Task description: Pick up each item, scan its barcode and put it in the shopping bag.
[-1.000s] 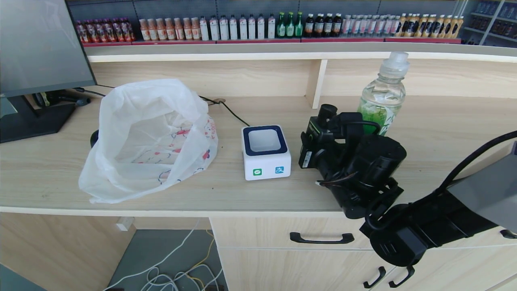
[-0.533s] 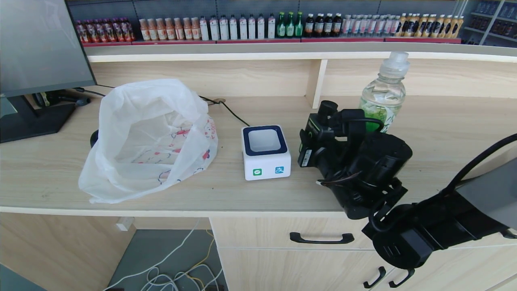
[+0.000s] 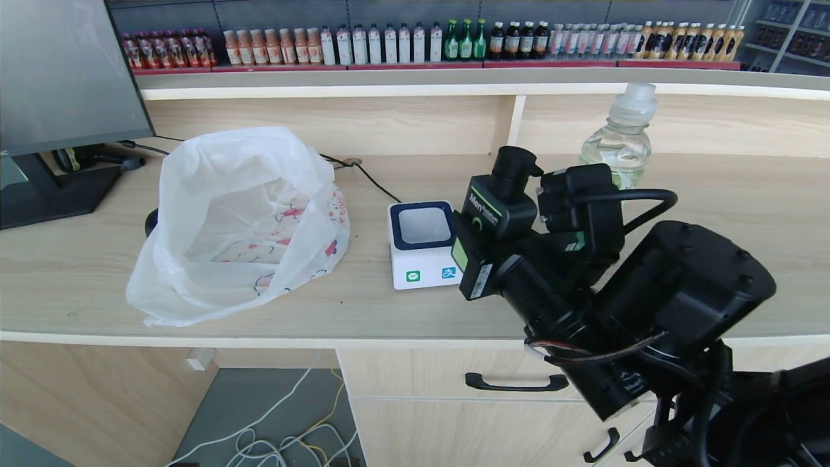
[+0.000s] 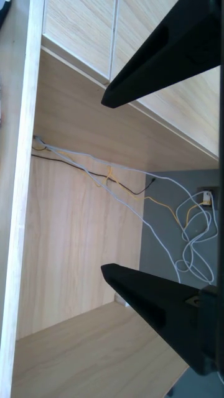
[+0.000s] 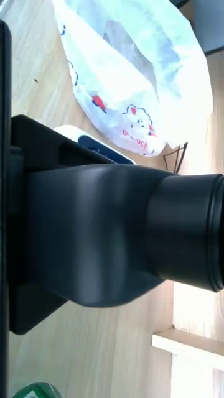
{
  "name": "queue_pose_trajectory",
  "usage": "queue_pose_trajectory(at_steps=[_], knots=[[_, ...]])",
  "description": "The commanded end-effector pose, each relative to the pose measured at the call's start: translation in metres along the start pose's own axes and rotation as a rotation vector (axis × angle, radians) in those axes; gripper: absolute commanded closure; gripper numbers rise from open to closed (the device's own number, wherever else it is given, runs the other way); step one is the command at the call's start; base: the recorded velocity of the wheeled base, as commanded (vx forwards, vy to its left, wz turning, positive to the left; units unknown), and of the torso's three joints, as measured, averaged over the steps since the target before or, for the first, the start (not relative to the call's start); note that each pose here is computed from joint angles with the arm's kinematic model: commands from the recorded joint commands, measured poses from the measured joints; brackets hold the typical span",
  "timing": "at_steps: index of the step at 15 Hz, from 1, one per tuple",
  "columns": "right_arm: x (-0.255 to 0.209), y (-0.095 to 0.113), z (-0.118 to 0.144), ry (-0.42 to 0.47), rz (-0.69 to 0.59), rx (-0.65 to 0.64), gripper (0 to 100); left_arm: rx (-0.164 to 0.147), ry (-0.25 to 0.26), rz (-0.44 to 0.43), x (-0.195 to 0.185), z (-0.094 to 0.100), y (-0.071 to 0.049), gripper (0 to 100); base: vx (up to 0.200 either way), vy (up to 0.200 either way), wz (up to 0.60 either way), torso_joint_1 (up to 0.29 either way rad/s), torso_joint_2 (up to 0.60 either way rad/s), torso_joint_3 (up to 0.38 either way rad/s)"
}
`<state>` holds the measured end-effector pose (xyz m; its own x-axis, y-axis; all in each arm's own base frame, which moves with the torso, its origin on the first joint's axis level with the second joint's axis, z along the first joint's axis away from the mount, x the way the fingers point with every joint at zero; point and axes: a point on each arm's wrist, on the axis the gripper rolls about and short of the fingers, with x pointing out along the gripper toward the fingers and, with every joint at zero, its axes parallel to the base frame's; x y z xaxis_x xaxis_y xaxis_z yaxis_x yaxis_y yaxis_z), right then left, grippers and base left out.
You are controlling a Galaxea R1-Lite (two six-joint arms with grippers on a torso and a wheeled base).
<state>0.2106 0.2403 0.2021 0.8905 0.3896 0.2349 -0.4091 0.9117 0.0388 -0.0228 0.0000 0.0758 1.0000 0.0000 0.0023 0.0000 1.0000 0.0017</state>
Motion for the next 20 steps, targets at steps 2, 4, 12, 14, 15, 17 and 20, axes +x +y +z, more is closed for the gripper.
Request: queue_pose_trajectory(at_steps=[2,4,12,14,15,17,20], knots=[[-0.049,0.006,0.020,0.009,0.099,0.017,100,0.000,-0.002,0.000,0.000,0.000,0.000,0,0.000,0.000,0.00,0.000,0.00,0.000],[-0.058,0.006,0.019,0.015,0.113,-0.006,100,0.000,-0.001,0.000,0.000,0.000,0.000,0,0.000,0.000,0.00,0.000,0.00,0.000],[-0.085,0.001,0.029,-0.047,0.143,-0.181,100,0.000,-0.001,0.000,0.000,0.000,0.000,0,0.000,0.000,0.00,0.000,0.00,0.000],[-0.093,0.008,0.031,-0.058,0.186,-0.215,100,0.000,-0.001,0.000,0.000,0.000,0.000,0,0.000,0.000,0.00,0.000,0.00,0.000],[-0.102,0.001,0.029,-0.058,0.183,-0.250,100,0.000,-0.001,0.000,0.000,0.000,0.000,0,0.000,0.000,0.00,0.000,0.00,0.000],[-0.121,-0.009,0.021,-0.034,0.212,-0.328,100,0.000,-0.001,0.000,0.000,0.000,0.000,0,0.000,0.000,0.00,0.000,0.00,0.000],[-0.134,-0.003,0.016,-0.050,0.320,-0.442,100,0.000,-0.001,0.000,0.000,0.000,0.000,0,0.000,0.000,0.00,0.000,0.00,0.000]])
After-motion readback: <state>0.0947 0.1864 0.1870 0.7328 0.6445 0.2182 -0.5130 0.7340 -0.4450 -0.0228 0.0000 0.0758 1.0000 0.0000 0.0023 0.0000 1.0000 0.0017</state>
